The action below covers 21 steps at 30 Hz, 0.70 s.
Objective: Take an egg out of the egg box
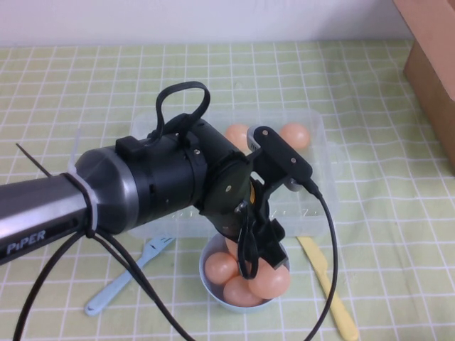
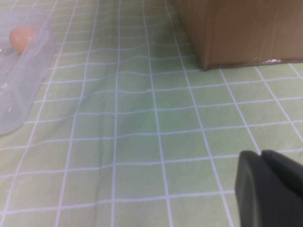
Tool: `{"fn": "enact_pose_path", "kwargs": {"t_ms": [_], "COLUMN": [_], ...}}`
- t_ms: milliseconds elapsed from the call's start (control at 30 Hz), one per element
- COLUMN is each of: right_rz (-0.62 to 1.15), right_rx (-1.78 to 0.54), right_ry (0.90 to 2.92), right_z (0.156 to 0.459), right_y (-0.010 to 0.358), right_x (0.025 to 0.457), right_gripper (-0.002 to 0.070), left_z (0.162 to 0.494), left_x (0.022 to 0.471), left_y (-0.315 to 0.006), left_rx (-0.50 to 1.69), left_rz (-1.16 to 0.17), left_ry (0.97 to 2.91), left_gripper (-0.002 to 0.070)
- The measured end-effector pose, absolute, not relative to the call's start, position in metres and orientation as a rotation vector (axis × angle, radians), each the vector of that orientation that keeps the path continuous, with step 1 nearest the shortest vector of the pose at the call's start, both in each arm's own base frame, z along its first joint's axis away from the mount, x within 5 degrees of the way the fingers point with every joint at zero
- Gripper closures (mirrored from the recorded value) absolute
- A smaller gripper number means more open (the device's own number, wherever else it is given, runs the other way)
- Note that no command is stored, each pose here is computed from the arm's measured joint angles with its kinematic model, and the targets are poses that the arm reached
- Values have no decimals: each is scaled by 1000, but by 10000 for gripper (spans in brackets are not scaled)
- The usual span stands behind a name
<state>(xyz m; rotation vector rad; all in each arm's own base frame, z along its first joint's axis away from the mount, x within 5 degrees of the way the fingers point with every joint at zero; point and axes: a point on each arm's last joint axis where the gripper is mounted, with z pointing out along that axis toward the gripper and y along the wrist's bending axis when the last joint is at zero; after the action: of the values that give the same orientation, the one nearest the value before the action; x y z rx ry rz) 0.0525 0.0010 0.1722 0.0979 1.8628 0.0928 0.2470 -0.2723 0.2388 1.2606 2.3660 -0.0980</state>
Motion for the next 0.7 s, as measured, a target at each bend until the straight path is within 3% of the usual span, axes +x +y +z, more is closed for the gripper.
{"fn": "enact_pose_path", "kwargs": {"t_ms": [500,700], "right_rz": [93,93], "right_rx": [98,98], "right_ry": [1863,1863], "right_z": [172,172], "right_y": [1,1], "right_x": [53,53], "right_gripper": [694,694], "left_z": [239,268], "left_x": [242,248], "left_y": [-274,-276], "left_rx": [1229,1212], "left_rz": [-160,-146], "left_ry": [2436,2384], "left_gripper": [243,245]}}
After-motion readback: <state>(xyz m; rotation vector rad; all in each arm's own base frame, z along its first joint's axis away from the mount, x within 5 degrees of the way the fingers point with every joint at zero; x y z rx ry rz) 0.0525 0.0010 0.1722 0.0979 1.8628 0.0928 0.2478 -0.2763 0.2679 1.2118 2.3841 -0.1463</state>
